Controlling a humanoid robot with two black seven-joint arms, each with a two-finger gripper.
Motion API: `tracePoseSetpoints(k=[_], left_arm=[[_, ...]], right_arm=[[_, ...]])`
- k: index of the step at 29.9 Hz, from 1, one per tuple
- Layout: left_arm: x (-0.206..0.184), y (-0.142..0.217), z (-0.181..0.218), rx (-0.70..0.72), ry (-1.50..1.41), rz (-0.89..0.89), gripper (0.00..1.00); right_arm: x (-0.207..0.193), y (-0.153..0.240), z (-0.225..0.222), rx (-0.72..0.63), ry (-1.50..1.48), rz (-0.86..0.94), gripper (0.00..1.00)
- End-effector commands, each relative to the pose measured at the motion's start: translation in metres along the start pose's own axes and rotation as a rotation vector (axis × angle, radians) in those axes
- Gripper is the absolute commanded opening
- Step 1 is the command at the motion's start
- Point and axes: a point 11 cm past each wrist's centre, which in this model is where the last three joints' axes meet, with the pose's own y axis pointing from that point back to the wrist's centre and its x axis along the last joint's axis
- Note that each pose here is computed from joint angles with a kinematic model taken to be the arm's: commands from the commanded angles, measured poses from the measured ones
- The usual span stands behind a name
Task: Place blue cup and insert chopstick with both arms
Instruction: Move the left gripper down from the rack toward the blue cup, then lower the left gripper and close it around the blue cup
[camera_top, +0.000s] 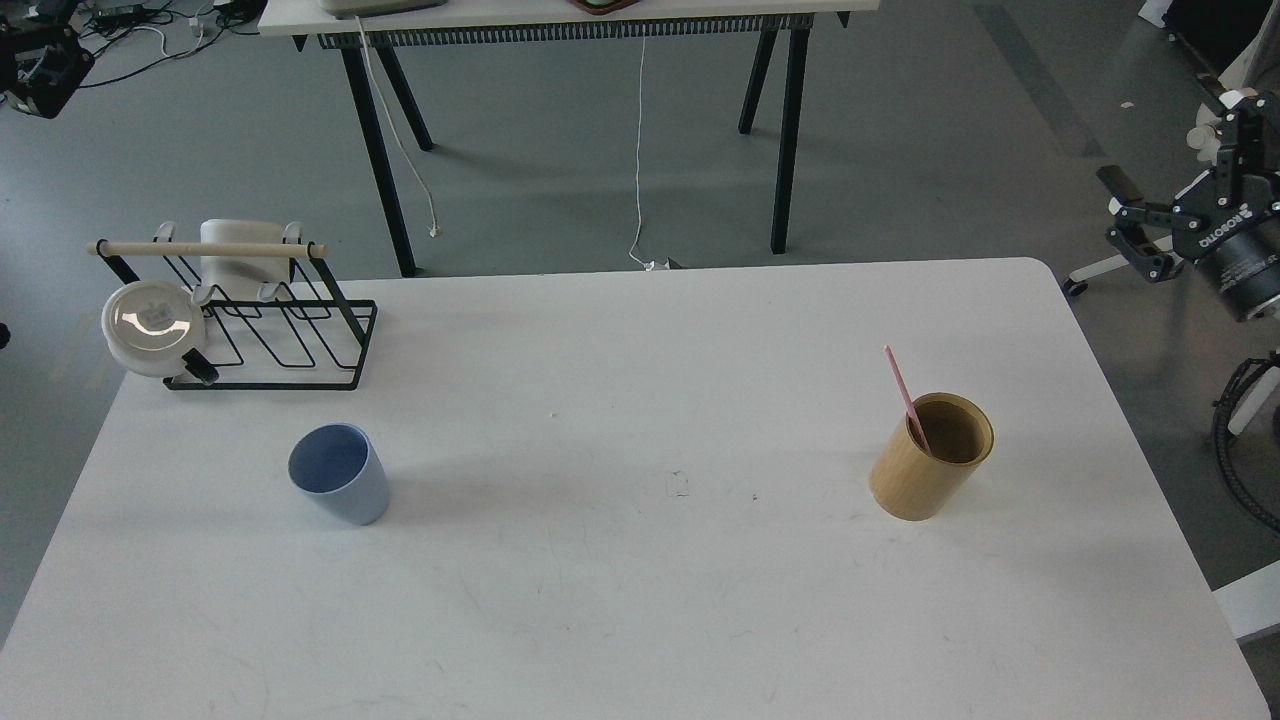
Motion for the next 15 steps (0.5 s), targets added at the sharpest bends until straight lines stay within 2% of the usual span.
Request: tracePoseSetpoints(k=[1, 3, 6, 12, 15], left_arm=[[-0.036, -0.004, 0.014, 0.086, -0.286, -0.233, 1.0], [-0.065, -0.002, 0.005, 0.153, -0.437, -0.391, 1.0], [-0.093, 0.015, -0.028, 0.295, -0.645, -0.597, 1.0], [-0.096, 0.054, -0.086, 0.539, -1.025, -0.885, 1.0], [-0.091, 0.072, -0.105, 0.619, -1.129, -0.964, 1.0]], right_arm=[[0.023, 0.016, -0.01, 0.012, -0.001, 0.071, 0.99], [0.031, 0.022, -0.012, 0.015, -0.006, 0.1, 0.99], [0.033, 0.024, -0.011, 0.013, -0.006, 0.11, 0.99], [0.031, 0.024, -0.007, 0.009, -0.015, 0.108, 0.99], [0.03, 0.023, -0.004, 0.006, -0.021, 0.105, 0.99]])
